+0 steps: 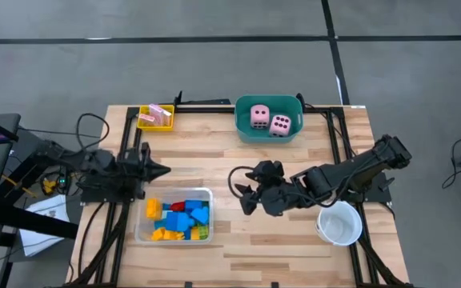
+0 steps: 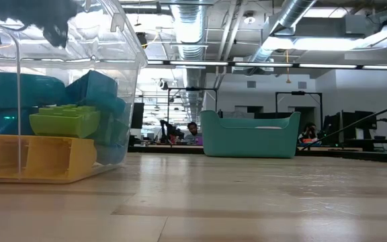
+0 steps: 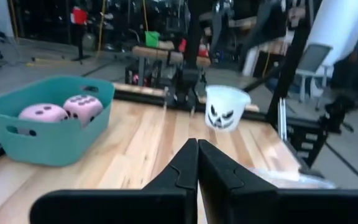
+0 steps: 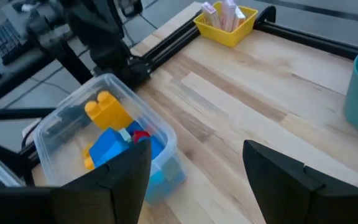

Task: Pick & Place Toys
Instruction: Return to Home Position

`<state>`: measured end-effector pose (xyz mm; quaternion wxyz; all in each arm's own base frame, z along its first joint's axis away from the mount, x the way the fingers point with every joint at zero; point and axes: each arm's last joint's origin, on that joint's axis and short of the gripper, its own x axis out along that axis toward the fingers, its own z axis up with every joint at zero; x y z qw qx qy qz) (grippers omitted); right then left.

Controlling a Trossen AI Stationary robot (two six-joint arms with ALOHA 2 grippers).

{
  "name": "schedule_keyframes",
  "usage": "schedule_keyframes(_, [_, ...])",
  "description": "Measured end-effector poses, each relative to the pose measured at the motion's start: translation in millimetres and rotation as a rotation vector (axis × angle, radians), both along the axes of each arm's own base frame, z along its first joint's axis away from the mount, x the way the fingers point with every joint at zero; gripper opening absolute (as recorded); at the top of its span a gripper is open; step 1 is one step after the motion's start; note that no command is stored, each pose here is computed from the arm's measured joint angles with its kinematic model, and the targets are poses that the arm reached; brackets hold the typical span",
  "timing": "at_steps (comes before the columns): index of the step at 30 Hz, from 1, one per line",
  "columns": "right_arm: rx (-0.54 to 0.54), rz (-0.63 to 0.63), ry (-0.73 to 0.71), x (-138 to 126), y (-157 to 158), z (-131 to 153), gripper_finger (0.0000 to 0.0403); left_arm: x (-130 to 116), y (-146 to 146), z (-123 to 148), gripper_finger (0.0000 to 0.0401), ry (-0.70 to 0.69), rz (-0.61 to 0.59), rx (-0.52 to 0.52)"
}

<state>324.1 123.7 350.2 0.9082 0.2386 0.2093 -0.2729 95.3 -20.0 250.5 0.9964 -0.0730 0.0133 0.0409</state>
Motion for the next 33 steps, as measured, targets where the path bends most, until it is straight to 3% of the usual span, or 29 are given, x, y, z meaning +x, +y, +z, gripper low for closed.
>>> schedule_keyframes(7, [0.004, -0.018, -0.065, 9.1, -10.0, 5.9, 0.0244, 3.0, 7.8, -7.0, 0.0001, 0.016, -0.088, 0.027])
schedule_keyframes(14, [0.036, -0.034, -0.128, 13.9, -13.4, 10.5, 0.0244, -15.6, 13.1, -6.1, 0.0001, -0.039, -0.097, 0.094])
schedule_keyframes(17, [0.053, -0.036, -0.154, 14.4, -11.4, 12.2, 0.0244, -22.1, 15.1, -17.4, 0.0001, -0.081, -0.08, 0.082])
schedule_keyframes(25, [0.098, -0.047, -0.191, 14.2, -7.0, 13.5, 0.0244, -3.8, 12.4, -58.4, 0.0001, -0.075, -0.127, 0.037])
schedule_keyframes(33, [0.133, -0.069, -0.218, 14.8, -7.3, 14.3, 0.0244, 0.9, 13.8, -79.7, 0.0001, -0.055, -0.111, 0.069])
